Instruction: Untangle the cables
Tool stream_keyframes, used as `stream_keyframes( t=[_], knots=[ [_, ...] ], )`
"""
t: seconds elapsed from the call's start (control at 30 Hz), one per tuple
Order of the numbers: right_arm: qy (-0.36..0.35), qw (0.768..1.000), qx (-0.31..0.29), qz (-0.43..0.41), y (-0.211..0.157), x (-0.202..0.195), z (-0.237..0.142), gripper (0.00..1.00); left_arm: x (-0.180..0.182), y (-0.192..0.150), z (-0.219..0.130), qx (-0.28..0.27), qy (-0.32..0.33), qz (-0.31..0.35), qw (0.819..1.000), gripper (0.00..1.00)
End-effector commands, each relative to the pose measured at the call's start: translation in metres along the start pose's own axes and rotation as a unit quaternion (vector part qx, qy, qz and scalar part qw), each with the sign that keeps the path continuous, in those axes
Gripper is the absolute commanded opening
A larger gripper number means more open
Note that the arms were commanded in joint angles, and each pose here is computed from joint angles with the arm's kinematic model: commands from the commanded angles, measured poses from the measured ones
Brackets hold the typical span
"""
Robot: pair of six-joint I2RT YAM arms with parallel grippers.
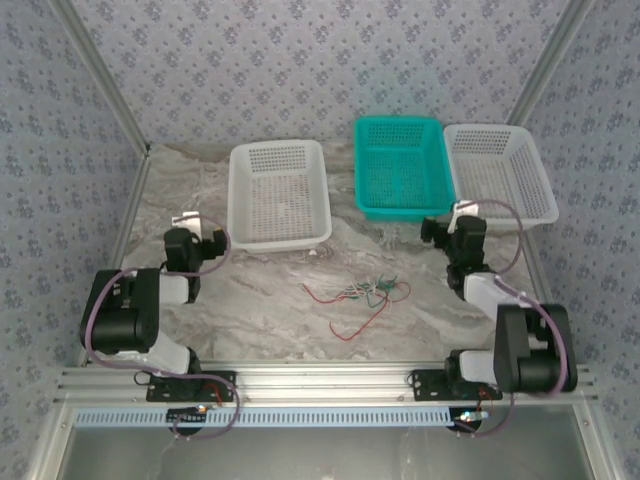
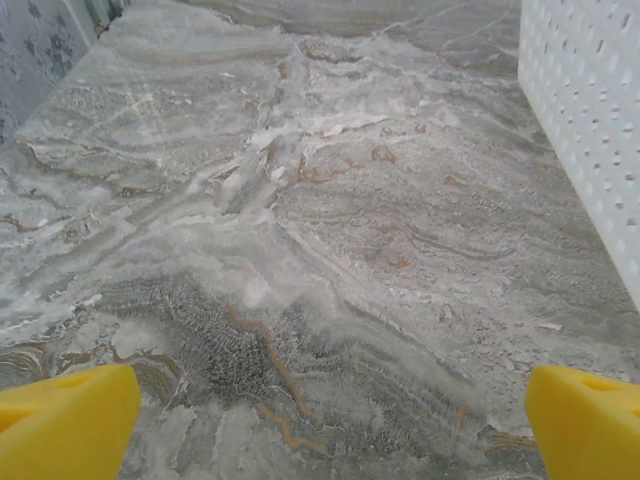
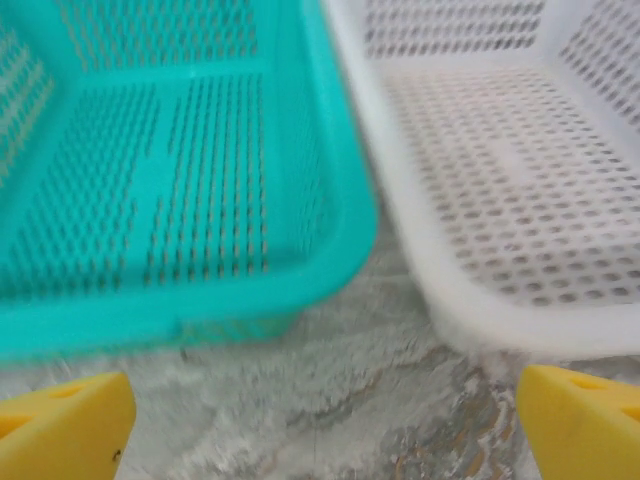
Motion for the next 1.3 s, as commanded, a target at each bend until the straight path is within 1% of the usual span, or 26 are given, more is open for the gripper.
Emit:
stream_keyframes(
  t=[0.0,0.03,0.1,0.2,0.3,0.37,0.43,0.47,0.53,0.6,0.7,0.73,0.77,0.8,0.87,0.9,0.93,1.0,1.1,1.17,1.23,1.27],
  knots=[
    [-0.043,0.989,0.061,0.131,0.014,-0.013,-0.033,1.00,-0.004,0.022,-0.019,-0.058,0.000,0.003,0.998,0.99],
    [-0.037,0.984,0.080,0.154,0.018,-0.013,-0.043,1.00,-0.003,0.030,-0.024,-0.049,0.011,-0.004,0.999,0.99],
    [0.006,0.981,0.102,0.165,0.031,-0.005,-0.058,1.00,-0.002,0.044,-0.037,-0.036,0.030,-0.013,0.999,0.99],
    [0.076,0.974,0.124,0.171,0.043,0.009,-0.081,1.00,-0.003,0.066,-0.068,-0.063,0.027,-0.050,0.996,0.99],
    [0.141,0.962,0.152,0.180,0.048,0.022,-0.101,1.00,-0.008,0.089,-0.105,-0.060,0.015,-0.098,0.993,0.99],
    [0.189,0.950,0.178,0.175,0.047,0.036,-0.110,1.00,-0.019,0.102,-0.129,-0.051,-0.030,-0.134,0.989,0.99],
    [0.229,0.935,0.218,0.161,0.040,0.052,-0.120,1.00,-0.043,0.111,-0.152,-0.038,-0.116,-0.153,0.981,0.99],
    [0.236,0.929,0.237,0.155,0.035,0.060,-0.123,1.00,-0.057,0.114,-0.162,-0.027,-0.162,-0.154,0.974,0.99],
    [0.227,0.922,0.277,0.150,0.019,0.071,-0.127,1.00,-0.085,0.115,-0.177,0.002,-0.222,-0.149,0.964,0.99],
    [0.203,0.914,0.309,0.165,0.001,0.079,-0.130,1.00,-0.114,0.109,-0.189,0.041,-0.271,-0.124,0.954,0.99],
    [0.182,0.895,0.359,0.194,-0.030,0.087,-0.137,1.00,-0.160,0.088,-0.200,0.107,-0.329,-0.077,0.935,0.99],
    [0.179,0.888,0.376,0.195,-0.037,0.089,-0.140,1.00,-0.175,0.079,-0.202,0.131,-0.337,-0.060,0.930,0.99],
    [0.180,0.884,0.388,0.191,-0.043,0.090,-0.142,1.00,-0.188,0.070,-0.201,0.154,-0.331,-0.056,0.929,0.99],
    [0.187,0.879,0.398,0.183,-0.048,0.093,-0.145,1.00,-0.203,0.060,-0.199,0.185,-0.336,-0.042,0.923,0.99],
    [0.204,0.872,0.412,0.168,-0.056,0.099,-0.150,1.00,-0.236,0.035,-0.197,0.247,-0.369,0.015,0.896,0.99],
    [0.208,0.869,0.417,0.165,-0.059,0.102,-0.153,1.00,-0.251,0.023,-0.196,0.273,-0.374,0.050,0.885,0.96],
    [0.211,0.868,0.419,0.162,-0.061,0.104,-0.155,1.00,-0.265,0.010,-0.195,0.291,-0.377,0.087,0.875,0.92],
    [0.215,0.867,0.420,0.160,-0.065,0.107,-0.158,1.00,-0.286,-0.013,-0.188,0.319,-0.373,0.143,0.860,0.87],
    [0.208,0.870,0.417,0.162,-0.068,0.106,-0.159,1.00,-0.298,-0.035,-0.168,0.349,-0.349,0.180,0.851,0.80],
    [0.212,0.873,0.407,0.165,-0.065,0.106,-0.159,1.00,-0.294,-0.044,-0.150,0.383,-0.316,0.172,0.851,0.69],
    [0.219,0.875,0.399,0.168,-0.061,0.107,-0.161,1.00,-0.288,-0.049,-0.140,0.400,-0.304,0.151,0.851,0.64],
    [0.221,0.875,0.398,0.168,-0.059,0.107,-0.162,1.00,-0.285,-0.050,-0.138,0.402,-0.299,0.144,0.853,0.64]
  ],
)
Point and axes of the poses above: each hand's point on the last joint's axis, 136 mm out from that joint toward the fingers, its own z axis out along the fingers, its own x axis along the line the jaws close on, y = z × x, the point moved 7 cm from there along -z, back along the fingers, and after that the axes turned 9 degrees about -z, right-handed, at the moved point
